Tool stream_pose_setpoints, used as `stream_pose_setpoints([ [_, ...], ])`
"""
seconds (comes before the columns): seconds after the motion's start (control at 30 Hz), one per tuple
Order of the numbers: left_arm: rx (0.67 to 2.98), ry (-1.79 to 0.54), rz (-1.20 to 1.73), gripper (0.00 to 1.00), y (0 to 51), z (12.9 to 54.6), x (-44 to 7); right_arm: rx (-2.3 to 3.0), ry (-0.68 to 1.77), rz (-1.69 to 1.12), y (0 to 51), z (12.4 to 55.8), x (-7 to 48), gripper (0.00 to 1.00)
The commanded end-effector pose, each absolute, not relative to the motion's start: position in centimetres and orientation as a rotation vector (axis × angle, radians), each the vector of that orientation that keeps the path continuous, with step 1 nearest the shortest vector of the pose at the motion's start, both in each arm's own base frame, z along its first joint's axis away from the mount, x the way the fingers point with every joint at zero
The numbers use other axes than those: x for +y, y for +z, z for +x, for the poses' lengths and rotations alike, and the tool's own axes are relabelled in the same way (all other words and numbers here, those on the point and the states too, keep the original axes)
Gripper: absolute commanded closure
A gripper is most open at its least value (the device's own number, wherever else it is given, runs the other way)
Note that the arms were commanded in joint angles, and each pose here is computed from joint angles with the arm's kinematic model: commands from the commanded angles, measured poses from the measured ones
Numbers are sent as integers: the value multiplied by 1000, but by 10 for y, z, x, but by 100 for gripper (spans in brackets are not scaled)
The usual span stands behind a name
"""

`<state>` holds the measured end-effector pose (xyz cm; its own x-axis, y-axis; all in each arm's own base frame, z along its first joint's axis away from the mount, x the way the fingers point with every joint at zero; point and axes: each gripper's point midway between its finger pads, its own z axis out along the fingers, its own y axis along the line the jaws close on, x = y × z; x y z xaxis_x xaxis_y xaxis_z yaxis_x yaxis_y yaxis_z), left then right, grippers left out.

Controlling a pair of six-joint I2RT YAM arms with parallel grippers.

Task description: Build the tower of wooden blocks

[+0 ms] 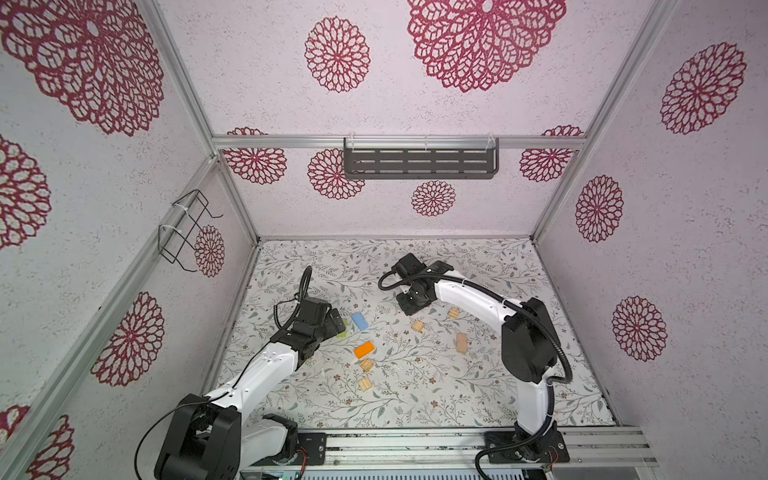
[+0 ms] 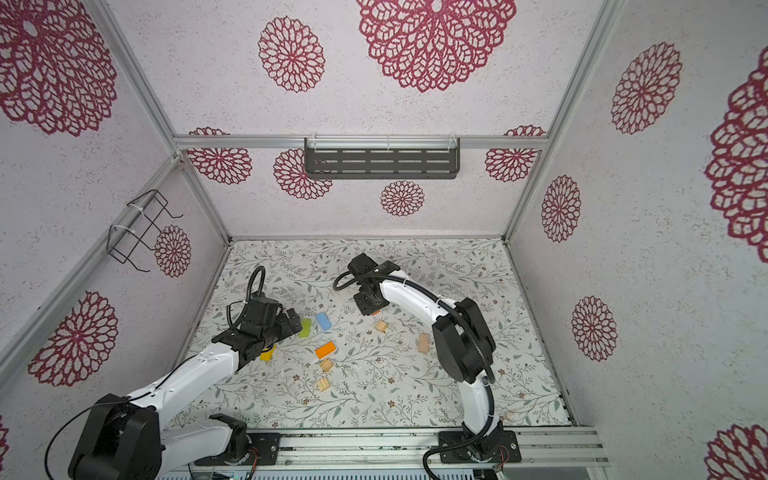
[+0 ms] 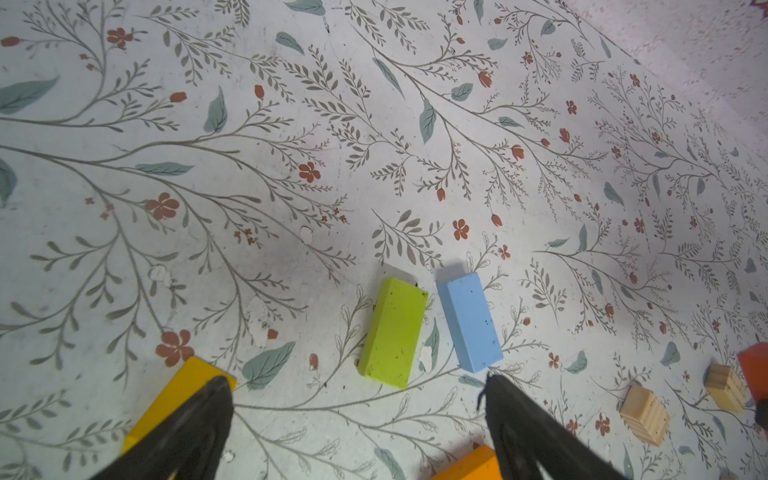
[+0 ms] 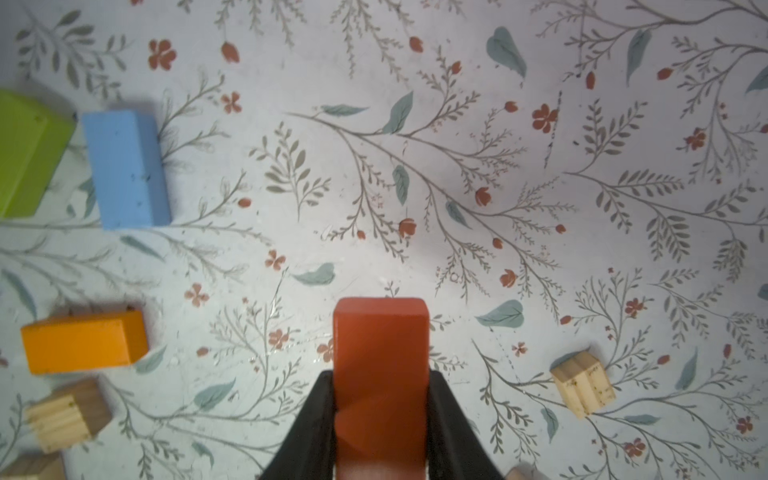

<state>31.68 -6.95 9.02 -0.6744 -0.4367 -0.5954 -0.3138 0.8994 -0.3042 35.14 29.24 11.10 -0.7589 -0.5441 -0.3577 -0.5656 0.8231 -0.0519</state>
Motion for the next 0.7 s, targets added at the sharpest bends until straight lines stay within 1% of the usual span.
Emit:
stream_pose_setpoints([
  [0.0, 2345, -229, -566, 3, 91, 320, -66, 2596, 126, -979, 114, 338, 288, 76],
  [0.2, 2348, -234, -565, 3, 90, 321, -67, 2592, 157, -1002, 95, 326, 278, 76],
  [0.37, 2351, -231, -569, 3, 89, 321, -66, 2582, 150, -1077, 83, 320, 276, 76],
  [0.67, 2353, -227, -575, 3, 88, 322, -66, 2569, 81, -1088, 76, 329, 266, 75],
])
